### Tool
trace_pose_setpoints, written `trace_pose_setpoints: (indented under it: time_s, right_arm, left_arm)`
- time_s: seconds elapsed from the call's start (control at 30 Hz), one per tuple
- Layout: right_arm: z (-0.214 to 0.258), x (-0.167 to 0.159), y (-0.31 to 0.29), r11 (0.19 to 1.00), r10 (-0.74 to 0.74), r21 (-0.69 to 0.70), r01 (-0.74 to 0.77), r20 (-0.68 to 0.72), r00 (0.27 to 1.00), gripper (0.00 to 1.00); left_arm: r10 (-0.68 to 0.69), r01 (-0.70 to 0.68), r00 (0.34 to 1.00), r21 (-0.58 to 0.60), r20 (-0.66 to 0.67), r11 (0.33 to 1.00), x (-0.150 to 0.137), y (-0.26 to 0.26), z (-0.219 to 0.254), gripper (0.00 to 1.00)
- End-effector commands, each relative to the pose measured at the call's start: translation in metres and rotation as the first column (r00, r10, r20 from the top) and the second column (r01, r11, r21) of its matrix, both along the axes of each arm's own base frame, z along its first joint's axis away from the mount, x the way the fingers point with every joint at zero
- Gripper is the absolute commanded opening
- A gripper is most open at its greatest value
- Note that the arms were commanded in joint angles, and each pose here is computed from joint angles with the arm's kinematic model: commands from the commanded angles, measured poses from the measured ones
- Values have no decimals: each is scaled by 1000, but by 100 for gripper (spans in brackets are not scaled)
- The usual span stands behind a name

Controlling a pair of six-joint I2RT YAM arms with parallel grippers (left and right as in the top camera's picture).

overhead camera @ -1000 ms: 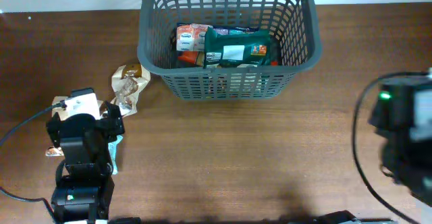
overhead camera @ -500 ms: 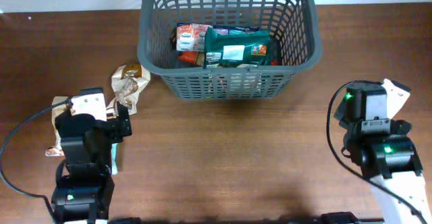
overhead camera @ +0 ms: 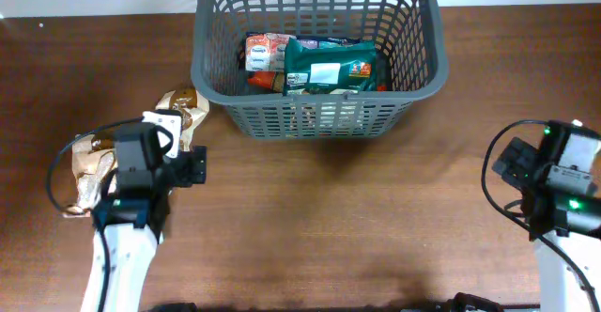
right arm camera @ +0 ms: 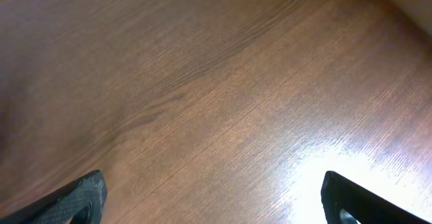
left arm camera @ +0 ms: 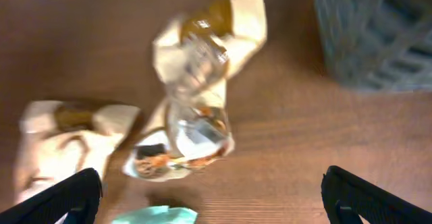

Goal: Pack container
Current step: 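Move the left gripper onto the crumpled paper snack wrappers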

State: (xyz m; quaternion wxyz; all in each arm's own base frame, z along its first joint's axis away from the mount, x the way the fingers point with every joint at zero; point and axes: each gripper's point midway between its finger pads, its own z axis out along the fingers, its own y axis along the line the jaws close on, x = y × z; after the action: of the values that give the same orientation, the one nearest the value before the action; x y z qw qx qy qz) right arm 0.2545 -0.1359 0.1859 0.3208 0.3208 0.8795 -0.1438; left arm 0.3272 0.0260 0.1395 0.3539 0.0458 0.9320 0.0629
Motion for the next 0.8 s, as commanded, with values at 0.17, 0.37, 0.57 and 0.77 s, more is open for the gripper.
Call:
trace_pose_setpoints:
  time_s: [0.17,0.37,0.57,0.77]
  right_arm:
    - [8,3,12,990,117,65,-121,64,991,99]
    - [7,2,13,990,118,69,-122,59,991,99]
    - [6,3,18,986,138,89,-143,65,988,99]
    - [1,2,27,974,178,128,-184,55,982,99]
  left_arm:
    - [-70,70,996,-8,-57,998,22,6,-34,99]
    - [-31,32,998,4,-51,999,31,30,-44,99]
    - [-60,57,997,-60,-51,997,38,33,-57,99]
    - [-109,101,990,-91,-89,991,44,29,-85,99]
